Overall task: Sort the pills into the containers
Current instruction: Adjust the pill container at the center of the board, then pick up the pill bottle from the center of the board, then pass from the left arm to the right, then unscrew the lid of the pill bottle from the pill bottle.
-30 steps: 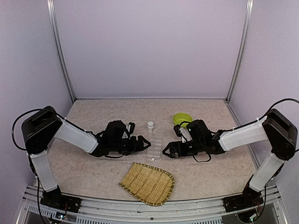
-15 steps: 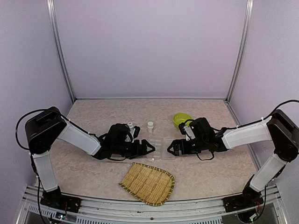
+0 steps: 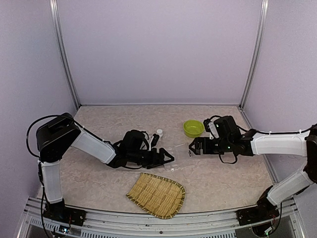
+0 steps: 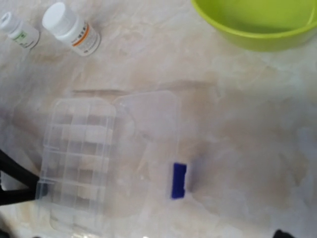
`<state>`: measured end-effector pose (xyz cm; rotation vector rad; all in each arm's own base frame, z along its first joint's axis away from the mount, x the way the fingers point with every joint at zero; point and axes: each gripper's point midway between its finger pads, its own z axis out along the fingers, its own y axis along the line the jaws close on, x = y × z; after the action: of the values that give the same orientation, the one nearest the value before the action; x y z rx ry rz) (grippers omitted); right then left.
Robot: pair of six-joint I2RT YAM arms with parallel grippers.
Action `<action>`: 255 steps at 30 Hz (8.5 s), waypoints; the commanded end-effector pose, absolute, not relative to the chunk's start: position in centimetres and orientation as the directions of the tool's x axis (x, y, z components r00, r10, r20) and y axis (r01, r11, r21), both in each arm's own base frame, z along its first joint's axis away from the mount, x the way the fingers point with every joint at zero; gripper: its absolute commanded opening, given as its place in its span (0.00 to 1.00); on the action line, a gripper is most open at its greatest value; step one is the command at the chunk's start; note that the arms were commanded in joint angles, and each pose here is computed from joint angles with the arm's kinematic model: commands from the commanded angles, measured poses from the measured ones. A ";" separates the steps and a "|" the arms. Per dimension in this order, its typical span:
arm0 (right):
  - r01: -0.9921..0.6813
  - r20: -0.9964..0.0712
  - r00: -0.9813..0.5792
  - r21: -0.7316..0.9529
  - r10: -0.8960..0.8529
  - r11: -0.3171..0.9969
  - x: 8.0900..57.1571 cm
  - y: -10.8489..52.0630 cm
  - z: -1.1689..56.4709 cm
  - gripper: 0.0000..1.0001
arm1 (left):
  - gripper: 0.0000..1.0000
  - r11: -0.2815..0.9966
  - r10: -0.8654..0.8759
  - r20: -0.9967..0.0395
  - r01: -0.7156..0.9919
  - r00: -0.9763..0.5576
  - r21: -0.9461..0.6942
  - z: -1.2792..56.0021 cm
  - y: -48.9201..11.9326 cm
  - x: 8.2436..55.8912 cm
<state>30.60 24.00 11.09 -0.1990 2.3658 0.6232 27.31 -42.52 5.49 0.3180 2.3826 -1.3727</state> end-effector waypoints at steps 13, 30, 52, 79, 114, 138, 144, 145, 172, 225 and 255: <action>-0.289 -0.625 -0.781 0.358 -0.002 0.888 29.7 22.9 9.5 1.00 | 0.91 0.458 0.004 -0.492 0.439 -0.871 -0.773 8.1 -42.3 26.9; -0.296 -0.625 -0.780 0.349 -0.014 0.889 29.2 22.5 9.0 1.00 | 0.99 0.813 -0.102 -0.721 0.359 -0.685 -0.457 12.8 -31.6 38.1; -0.297 -0.624 -0.781 0.366 -0.004 0.882 28.8 22.4 9.3 1.00 | 0.79 0.982 0.103 -0.771 0.188 -0.629 -0.022 8.7 -27.8 45.0; -0.303 -0.622 -0.783 0.363 -0.013 0.881 29.0 22.7 9.4 1.00 | 0.42 0.977 0.120 -0.736 0.212 -0.666 -0.032 5.6 -27.8 47.1; -0.810 -0.859 -0.512 0.483 0.003 0.331 22.4 29.4 22.6 0.96 | 0.20 0.410 0.089 -0.870 0.814 -0.485 -0.412 21.2 -40.7 29.3; -0.870 -0.871 -0.488 0.490 -0.044 -0.052 16.9 35.1 25.2 0.77 | 0.23 -0.037 0.003 -0.956 0.955 -0.293 -0.293 27.9 -44.1 17.2; -0.856 -0.860 -0.508 0.510 -0.047 -0.086 16.4 35.3 24.9 0.66 | 0.23 -0.010 0.008 -0.961 0.961 -0.276 -0.276 27.6 -44.3 17.3; -0.855 -0.860 -0.509 0.511 -0.045 -0.087 16.3 35.3 24.9 0.64 | 0.23 -0.010 0.009 -0.961 0.961 -0.275 -0.275 27.6 -44.3 17.2; -0.857 -0.859 -0.508 0.512 -0.067 -0.064 16.0 34.9 24.0 0.42 | 0.23 0.041 0.008 -0.964 0.963 -0.267 -0.267 27.6 -44.3 17.9; -0.889 -0.897 -0.442 0.440 0.016 0.126 17.6 35.7 24.4 0.22 | 0.99 0.053 -0.083 -0.881 0.881 -0.466 -0.471 28.3 -46.0 18.7; -0.799 -0.883 -0.458 0.458 0.099 0.390 21.6 32.2 23.6 0.21 | 0.74 0.045 -0.070 -0.894 0.893 -0.444 -0.447 28.5 -45.0 17.4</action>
<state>19.30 34.03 23.89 -0.7312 1.6809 1.3166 19.01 -45.50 26.79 0.8211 1.5869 -1.4813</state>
